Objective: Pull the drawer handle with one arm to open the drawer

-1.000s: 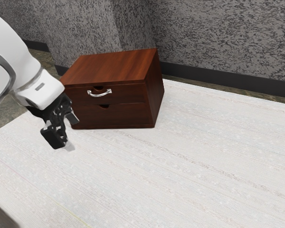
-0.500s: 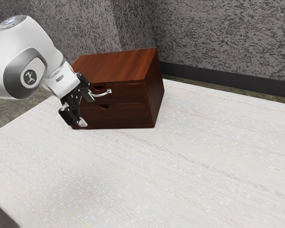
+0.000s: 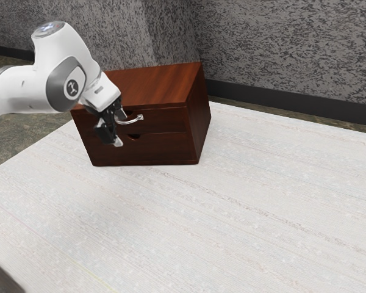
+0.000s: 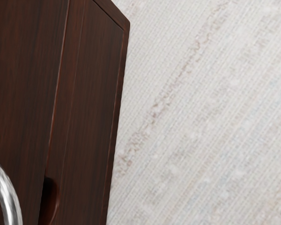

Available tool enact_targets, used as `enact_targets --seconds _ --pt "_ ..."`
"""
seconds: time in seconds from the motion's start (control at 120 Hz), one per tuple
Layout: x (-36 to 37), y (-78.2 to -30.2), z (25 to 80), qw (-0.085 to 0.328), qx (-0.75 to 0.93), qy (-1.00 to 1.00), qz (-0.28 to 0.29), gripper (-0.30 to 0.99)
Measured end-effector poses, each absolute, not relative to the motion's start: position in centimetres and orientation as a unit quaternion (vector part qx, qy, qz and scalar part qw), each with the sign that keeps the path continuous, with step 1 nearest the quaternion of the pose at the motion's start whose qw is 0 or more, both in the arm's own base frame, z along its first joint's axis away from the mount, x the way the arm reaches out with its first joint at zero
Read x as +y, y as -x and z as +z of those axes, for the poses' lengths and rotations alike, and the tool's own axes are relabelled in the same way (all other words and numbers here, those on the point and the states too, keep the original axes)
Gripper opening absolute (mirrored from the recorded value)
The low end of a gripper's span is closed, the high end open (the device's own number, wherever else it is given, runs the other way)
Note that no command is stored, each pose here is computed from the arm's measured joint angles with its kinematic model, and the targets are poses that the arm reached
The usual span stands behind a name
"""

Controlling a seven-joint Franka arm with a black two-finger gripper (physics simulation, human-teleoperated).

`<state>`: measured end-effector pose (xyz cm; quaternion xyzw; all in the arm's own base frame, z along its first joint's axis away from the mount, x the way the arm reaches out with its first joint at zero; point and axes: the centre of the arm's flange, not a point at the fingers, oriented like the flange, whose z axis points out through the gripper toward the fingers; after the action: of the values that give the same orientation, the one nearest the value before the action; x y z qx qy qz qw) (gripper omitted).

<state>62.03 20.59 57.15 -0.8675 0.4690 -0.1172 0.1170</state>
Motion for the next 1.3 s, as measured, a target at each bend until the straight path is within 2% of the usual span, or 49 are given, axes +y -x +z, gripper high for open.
enact_targets --seconds 0.158,0.292,0.608,0.925,1.3 --pt "21.0 -63.9 56.6 0.12 0.467 0.868 -0.117 0.69" --pt "22.0 -62.8 56.1 0.122 0.455 0.874 -0.12 0.69" --pt "21.9 -62.4 55.9 0.162 0.447 0.864 -0.164 0.69" --pt "21.1 -61.2 55.2 0.171 0.447 0.86 -0.178 0.69" --pt "22.6 -62.4 53.3 0.173 0.435 0.865 -0.179 0.69"
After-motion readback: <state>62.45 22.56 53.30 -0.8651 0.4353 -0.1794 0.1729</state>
